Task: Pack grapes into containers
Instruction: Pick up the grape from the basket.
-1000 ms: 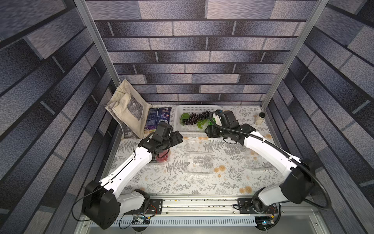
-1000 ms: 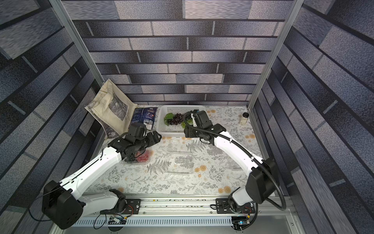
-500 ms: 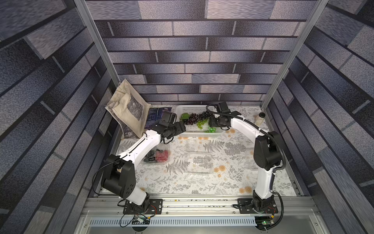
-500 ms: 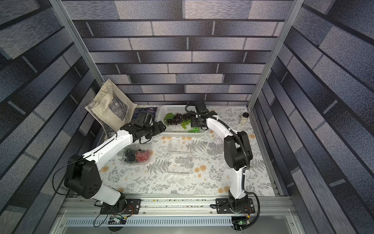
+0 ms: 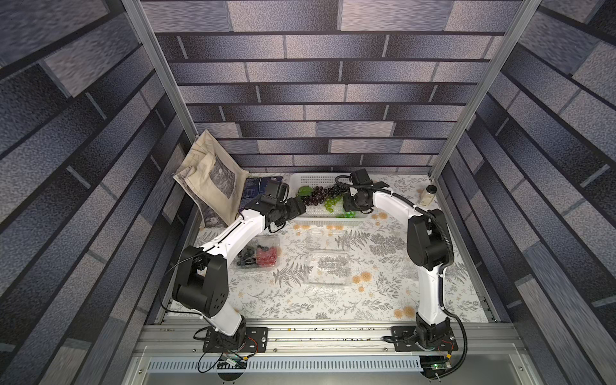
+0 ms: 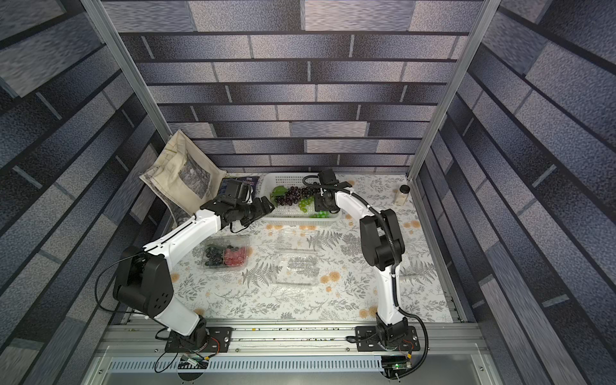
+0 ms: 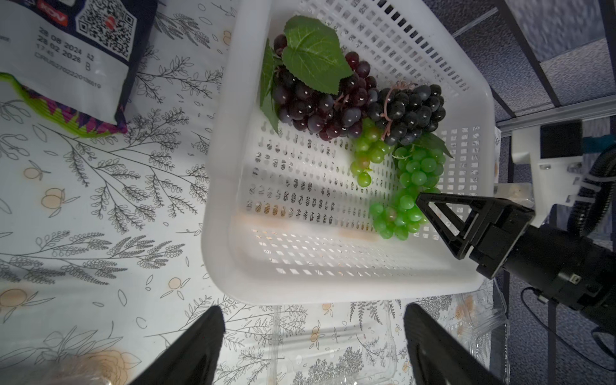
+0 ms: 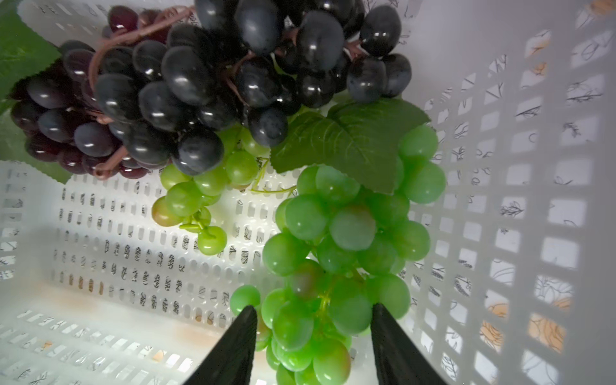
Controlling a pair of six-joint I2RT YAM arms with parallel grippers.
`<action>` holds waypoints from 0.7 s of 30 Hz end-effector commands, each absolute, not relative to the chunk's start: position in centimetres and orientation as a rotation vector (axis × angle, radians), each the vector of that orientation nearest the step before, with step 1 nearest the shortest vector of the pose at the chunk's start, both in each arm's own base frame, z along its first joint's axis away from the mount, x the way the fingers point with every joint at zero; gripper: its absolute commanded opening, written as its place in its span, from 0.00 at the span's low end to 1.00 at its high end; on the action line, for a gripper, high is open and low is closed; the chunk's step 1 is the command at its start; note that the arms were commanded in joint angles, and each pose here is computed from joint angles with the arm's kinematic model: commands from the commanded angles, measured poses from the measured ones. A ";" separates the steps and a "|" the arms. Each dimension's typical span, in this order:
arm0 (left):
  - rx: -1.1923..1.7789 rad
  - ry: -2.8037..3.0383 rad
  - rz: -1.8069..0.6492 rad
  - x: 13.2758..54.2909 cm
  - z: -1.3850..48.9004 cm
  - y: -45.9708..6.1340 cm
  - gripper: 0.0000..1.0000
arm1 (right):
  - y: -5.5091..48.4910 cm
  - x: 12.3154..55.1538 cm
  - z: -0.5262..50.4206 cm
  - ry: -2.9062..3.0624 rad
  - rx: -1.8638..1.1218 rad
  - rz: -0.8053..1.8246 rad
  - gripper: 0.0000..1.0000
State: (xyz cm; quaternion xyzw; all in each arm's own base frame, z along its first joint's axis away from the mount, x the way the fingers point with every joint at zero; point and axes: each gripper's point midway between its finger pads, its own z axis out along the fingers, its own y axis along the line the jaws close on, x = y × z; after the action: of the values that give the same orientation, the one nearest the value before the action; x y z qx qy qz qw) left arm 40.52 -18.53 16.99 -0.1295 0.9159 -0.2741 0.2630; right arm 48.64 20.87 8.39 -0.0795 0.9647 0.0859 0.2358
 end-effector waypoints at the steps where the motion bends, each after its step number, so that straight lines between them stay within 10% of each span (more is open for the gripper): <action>1: -0.328 2.452 -0.776 41.0 17.7 -18.7 0.87 | 20.0 49.1 7.9 2.669 -0.221 0.180 0.57; 6: -0.336 2.454 -0.784 41.0 17.5 -18.6 0.86 | 19.9 49.4 6.7 2.690 -0.225 0.155 0.49; 14: -0.352 2.456 -0.795 40.9 17.2 -18.5 0.86 | 19.7 49.6 7.4 2.664 -0.216 0.146 0.01; 21: -0.353 2.450 -0.802 40.9 17.5 -18.6 0.86 | 19.6 49.3 11.7 2.574 -0.211 0.182 0.00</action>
State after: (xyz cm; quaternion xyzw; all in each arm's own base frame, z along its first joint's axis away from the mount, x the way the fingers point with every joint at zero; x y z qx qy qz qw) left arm 40.88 -18.66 17.48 -0.1270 0.9101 -0.2910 0.2663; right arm 49.24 20.18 7.70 -0.0836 0.9663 0.0612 0.2358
